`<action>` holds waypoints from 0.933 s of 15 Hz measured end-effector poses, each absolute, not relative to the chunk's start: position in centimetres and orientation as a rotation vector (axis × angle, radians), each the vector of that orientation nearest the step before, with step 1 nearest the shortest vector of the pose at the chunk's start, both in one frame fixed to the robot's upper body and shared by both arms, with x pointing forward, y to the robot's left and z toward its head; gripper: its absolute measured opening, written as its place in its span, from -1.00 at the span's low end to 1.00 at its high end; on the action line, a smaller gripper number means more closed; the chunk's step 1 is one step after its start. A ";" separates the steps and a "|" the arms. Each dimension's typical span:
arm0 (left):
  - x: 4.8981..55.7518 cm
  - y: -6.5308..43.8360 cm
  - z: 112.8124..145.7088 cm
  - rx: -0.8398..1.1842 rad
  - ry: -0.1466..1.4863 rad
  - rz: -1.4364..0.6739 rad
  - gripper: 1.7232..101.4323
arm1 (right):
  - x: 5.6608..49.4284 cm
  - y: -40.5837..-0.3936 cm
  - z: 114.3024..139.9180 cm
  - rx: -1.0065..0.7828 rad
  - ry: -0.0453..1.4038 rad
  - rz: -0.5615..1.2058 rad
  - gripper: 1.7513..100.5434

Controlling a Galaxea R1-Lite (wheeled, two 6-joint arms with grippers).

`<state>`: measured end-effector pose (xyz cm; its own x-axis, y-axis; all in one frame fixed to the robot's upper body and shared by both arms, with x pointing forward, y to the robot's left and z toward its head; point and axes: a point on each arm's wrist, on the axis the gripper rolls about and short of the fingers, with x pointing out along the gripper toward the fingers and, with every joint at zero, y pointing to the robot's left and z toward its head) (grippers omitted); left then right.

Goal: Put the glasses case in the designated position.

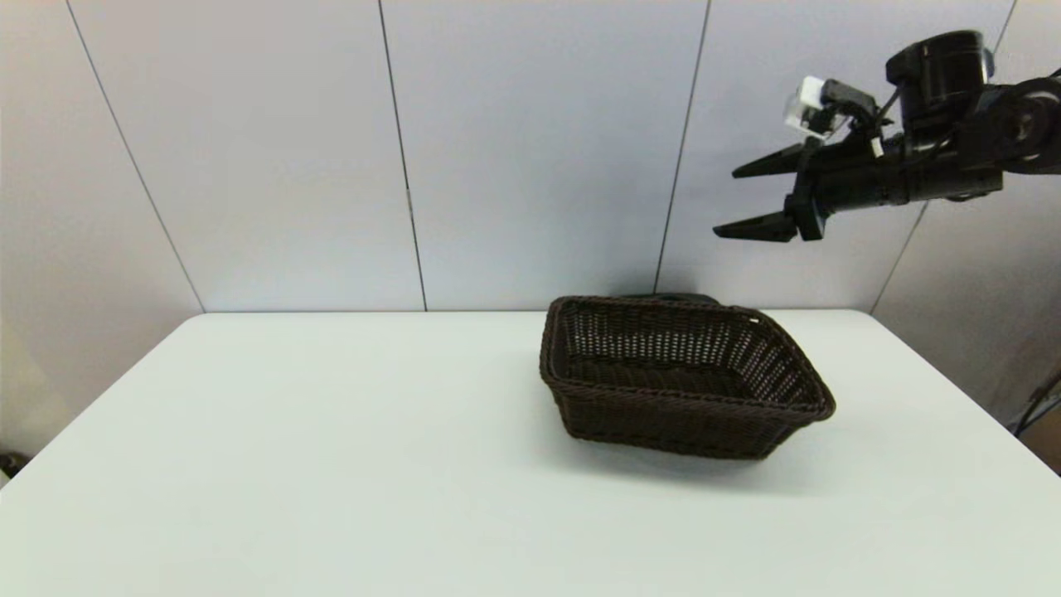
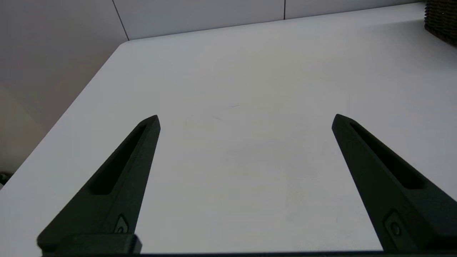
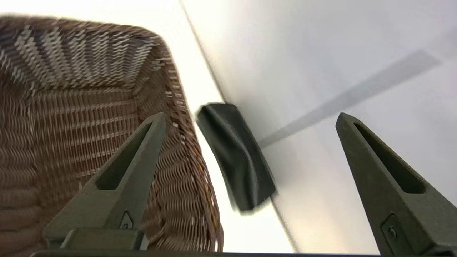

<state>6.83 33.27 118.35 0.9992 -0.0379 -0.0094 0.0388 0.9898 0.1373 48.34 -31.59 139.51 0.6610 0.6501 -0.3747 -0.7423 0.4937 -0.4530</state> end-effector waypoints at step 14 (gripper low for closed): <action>6.8 33.3 118.4 0.138 0.005 -0.038 0.93 | 31.0 -35.4 143.3 -0.274 0.448 -0.030 0.93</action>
<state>6.82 33.27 118.38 0.9993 -0.0374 -0.0081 0.0382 0.9898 0.1371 31.01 -35.42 143.33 0.9017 -0.0881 -0.4234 -0.0316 0.9630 -0.2677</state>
